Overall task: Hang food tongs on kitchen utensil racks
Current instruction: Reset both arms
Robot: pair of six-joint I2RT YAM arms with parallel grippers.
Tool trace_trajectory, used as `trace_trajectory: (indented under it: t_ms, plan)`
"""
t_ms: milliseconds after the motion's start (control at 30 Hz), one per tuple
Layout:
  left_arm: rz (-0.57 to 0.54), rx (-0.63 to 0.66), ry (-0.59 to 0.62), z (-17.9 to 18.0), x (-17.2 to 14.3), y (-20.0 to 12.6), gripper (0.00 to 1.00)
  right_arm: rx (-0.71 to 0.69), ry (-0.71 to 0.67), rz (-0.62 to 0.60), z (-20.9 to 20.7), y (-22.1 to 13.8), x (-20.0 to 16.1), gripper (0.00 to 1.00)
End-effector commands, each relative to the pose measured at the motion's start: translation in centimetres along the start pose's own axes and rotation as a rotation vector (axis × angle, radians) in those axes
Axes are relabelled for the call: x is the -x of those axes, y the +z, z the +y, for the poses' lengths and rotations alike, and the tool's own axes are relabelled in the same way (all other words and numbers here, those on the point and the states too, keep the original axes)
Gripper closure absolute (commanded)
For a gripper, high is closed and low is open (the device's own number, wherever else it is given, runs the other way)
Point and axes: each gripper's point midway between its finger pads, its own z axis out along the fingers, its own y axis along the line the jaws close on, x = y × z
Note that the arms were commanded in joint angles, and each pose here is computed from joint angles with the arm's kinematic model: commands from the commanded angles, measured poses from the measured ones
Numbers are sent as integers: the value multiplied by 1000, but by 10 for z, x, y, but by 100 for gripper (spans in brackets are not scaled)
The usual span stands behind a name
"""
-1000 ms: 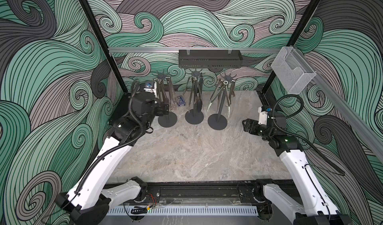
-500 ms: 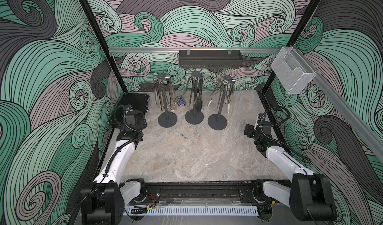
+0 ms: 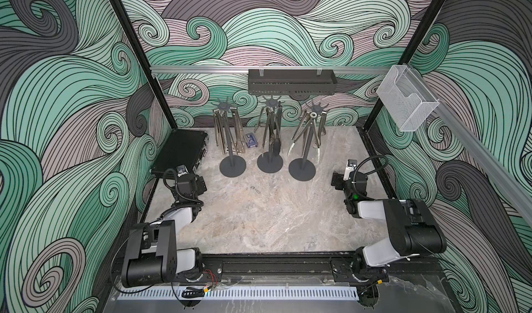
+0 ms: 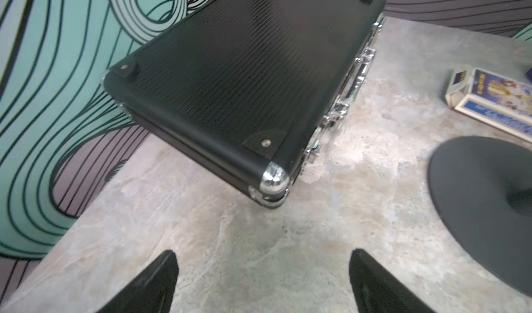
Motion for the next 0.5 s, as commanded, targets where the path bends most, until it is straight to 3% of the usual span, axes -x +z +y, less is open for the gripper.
trace_trajectory:
  t_ms: [0, 133, 200, 233, 300, 467]
  plan:
    - [-152, -192, -22, -35, 35, 4, 8, 115, -53, -147, 22, -7, 29, 12]
    - [-166, -324, 78, -64, 23, 20, 8, 181, -78, -154, 33, -11, 27, 2]
    - [-96, -365, 112, -74, 20, 24, 3, 206, -55, -108, 32, -4, 26, 1]
    - [-28, -354, 102, -72, 15, 24, 3, 222, -21, -83, 28, -1, 26, 1]
    - [-98, -369, 125, -76, 20, 23, 1, 226, -10, -96, 26, 0, 27, 1]
    - [-52, -362, 124, -76, 17, 24, 2, 223, -13, -94, 26, -2, 27, 1]
